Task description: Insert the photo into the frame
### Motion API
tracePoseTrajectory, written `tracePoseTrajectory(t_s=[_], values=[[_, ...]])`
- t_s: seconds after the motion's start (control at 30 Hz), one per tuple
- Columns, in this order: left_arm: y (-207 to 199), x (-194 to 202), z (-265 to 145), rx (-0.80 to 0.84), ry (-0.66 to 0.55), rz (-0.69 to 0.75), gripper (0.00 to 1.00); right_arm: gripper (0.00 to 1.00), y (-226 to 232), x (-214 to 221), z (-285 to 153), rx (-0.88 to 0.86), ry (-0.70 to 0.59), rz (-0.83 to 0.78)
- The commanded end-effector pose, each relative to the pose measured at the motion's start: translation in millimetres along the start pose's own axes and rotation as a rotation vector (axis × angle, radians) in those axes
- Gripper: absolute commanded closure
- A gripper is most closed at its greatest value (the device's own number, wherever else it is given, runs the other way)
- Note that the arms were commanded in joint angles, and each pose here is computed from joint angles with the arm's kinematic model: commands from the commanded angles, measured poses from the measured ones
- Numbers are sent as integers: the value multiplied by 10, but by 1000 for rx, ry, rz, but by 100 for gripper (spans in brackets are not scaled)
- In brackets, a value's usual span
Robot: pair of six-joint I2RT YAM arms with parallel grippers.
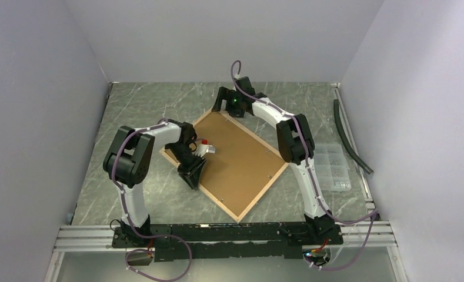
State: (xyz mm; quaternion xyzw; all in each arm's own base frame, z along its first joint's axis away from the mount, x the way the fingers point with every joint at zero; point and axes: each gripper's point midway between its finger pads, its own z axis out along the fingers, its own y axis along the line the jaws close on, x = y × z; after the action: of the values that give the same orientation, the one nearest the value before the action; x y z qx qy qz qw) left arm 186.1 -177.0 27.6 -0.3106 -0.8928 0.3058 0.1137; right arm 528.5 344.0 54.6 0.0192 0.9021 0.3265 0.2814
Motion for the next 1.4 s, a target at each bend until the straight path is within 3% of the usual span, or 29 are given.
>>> tracePoseTrajectory(t_s=[0.0,0.1,0.2,0.3,0.43,0.6,0.77,0.93,1.13,1.37], values=[[-139,-560,-187,18,-189,235,63,0,352,-20,-494,-37,78,-9],[-318,-472,-450,40,-194,276,59,0,218,-330,-821,6,-3,-19],[-368,-466,-887,47,-274,277,50,0,64,-458,-1119,76,-44,-32],[-132,-576,-1344,-56,-386,259,48,0,-43,-381,-1441,145,-68,-22],[543,-905,-1871,-246,-541,134,50,0,-87,132,-1920,154,-66,44],[1378,-1188,-2257,-319,-704,-99,53,0,-208,1312,-2435,142,66,132],[1780,-1340,-2188,-319,-729,-173,53,0,-417,2157,-2872,133,147,229],[1887,-1359,-1938,-247,-698,-206,55,0,-517,2561,-3032,103,195,301],[1768,-1147,-1593,-146,-628,-213,62,0,-566,2568,-2805,78,213,309],[1514,-753,-1337,-92,-526,-133,69,0,-714,2091,-2547,74,171,311]])
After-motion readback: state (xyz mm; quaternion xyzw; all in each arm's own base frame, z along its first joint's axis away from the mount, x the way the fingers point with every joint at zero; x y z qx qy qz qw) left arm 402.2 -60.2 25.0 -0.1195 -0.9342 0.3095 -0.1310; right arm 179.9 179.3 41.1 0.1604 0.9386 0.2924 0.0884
